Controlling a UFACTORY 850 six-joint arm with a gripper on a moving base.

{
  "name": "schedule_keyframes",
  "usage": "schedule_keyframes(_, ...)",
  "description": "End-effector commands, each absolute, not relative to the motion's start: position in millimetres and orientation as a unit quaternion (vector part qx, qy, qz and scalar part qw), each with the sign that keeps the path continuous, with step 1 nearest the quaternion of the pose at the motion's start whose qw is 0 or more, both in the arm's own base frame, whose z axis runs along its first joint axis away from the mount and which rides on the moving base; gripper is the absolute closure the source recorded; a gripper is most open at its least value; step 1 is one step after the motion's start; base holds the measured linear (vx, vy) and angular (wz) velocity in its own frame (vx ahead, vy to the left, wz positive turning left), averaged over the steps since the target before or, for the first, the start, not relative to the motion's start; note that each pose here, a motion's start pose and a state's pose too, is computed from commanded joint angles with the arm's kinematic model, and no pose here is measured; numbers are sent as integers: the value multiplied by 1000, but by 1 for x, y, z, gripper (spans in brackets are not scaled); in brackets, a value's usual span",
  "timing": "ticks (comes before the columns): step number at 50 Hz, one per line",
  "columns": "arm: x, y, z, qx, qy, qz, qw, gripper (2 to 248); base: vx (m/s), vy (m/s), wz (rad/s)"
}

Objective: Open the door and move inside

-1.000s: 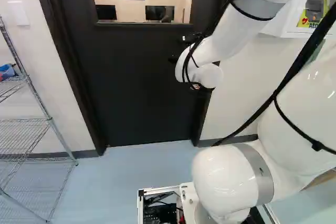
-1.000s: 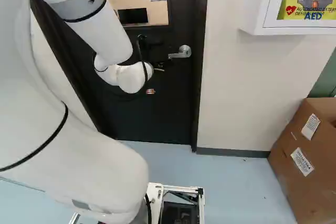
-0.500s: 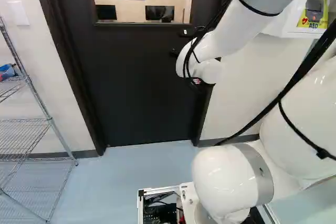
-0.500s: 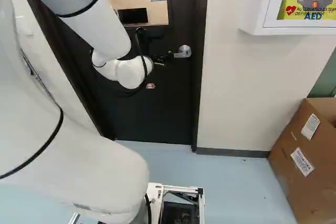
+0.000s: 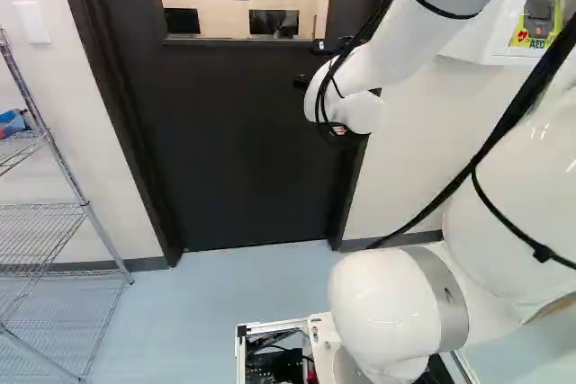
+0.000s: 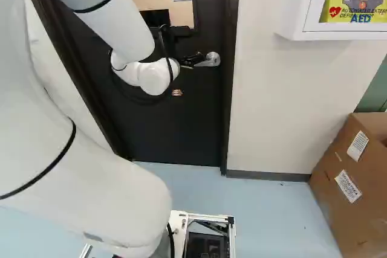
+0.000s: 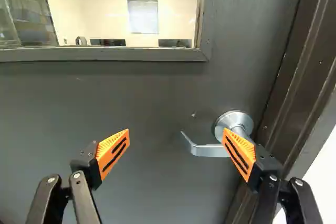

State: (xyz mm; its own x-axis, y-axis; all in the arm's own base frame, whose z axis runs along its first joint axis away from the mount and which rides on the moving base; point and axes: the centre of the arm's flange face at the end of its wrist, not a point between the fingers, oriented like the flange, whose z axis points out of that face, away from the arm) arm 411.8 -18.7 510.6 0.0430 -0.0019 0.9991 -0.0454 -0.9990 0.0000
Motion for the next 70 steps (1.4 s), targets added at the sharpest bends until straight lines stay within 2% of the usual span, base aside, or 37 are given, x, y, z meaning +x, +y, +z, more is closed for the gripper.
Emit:
schedule_keyframes(29,446,-31,511,725,-25,688,24,3,0,0,0)
schedule_keyframes(70,454,-32,470,755,-26,654,23,3,0,0,0)
